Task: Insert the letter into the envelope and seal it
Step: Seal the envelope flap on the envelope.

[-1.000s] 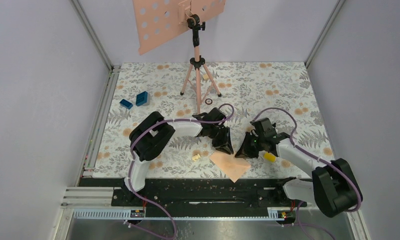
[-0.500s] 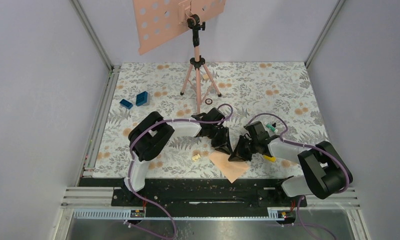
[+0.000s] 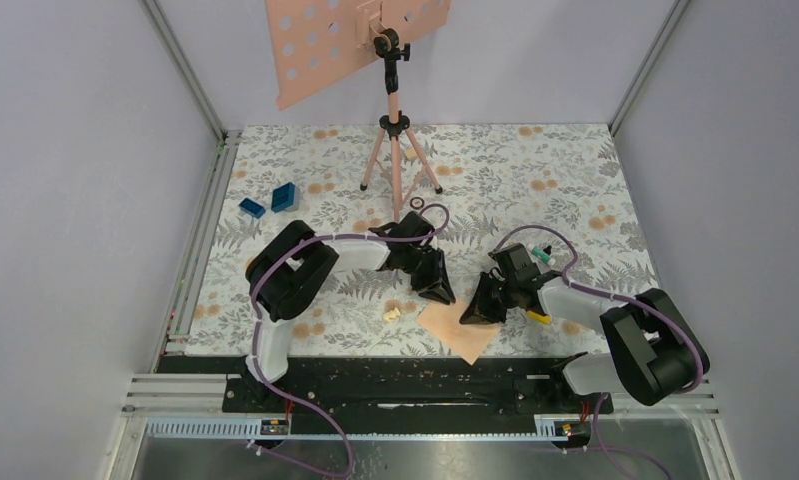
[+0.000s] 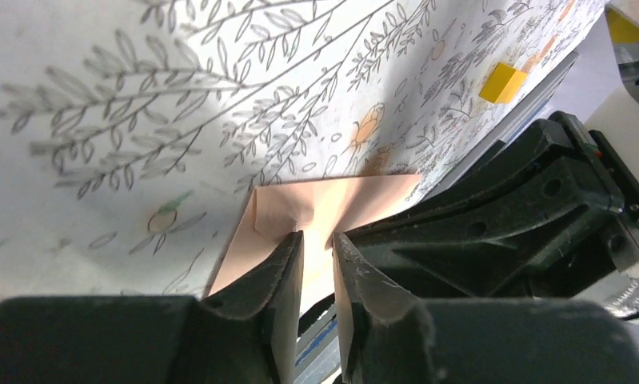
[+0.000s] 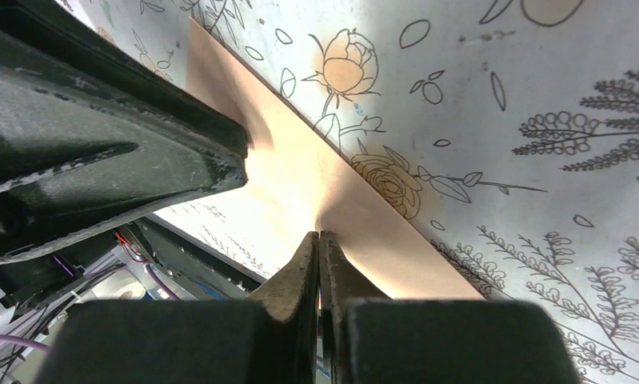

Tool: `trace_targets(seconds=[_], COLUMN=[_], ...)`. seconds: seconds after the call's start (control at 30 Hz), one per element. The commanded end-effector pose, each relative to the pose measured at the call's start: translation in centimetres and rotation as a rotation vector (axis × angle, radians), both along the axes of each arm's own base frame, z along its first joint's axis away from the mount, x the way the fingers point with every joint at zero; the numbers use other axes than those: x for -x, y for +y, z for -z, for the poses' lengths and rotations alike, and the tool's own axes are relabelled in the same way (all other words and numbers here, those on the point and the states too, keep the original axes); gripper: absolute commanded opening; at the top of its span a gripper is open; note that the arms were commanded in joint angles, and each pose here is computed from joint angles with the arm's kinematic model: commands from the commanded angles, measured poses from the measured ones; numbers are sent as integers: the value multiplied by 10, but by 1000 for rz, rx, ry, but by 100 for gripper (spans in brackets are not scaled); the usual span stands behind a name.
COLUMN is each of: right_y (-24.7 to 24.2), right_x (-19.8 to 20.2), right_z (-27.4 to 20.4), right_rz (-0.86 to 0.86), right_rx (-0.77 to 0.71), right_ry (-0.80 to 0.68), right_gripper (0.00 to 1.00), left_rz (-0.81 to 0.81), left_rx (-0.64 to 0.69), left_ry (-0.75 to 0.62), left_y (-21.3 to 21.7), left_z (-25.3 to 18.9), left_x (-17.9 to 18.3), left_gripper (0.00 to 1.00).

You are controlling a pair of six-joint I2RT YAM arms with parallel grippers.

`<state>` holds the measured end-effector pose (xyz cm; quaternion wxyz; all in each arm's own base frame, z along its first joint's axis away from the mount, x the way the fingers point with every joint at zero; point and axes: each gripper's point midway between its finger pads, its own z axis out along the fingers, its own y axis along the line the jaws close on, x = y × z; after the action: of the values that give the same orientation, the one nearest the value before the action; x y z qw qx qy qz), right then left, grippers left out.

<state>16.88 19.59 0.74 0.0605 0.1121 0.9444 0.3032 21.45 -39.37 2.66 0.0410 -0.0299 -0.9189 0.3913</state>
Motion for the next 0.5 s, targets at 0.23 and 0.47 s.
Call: trace_targets(seconds=[0.23, 0.47], right_y=[-12, -11], right_x=[10, 9], right_z=[19, 18], right_rz=[-13, -15], right_rx=[83, 84], right_ry=[42, 40], right_gripper=[0, 0], left_rz=[26, 39], left_rx=[196, 130], left_ry=[29, 65], left_y=[-17, -16], left_z=[-46, -23], left_x=[24, 38], left_gripper=[20, 15])
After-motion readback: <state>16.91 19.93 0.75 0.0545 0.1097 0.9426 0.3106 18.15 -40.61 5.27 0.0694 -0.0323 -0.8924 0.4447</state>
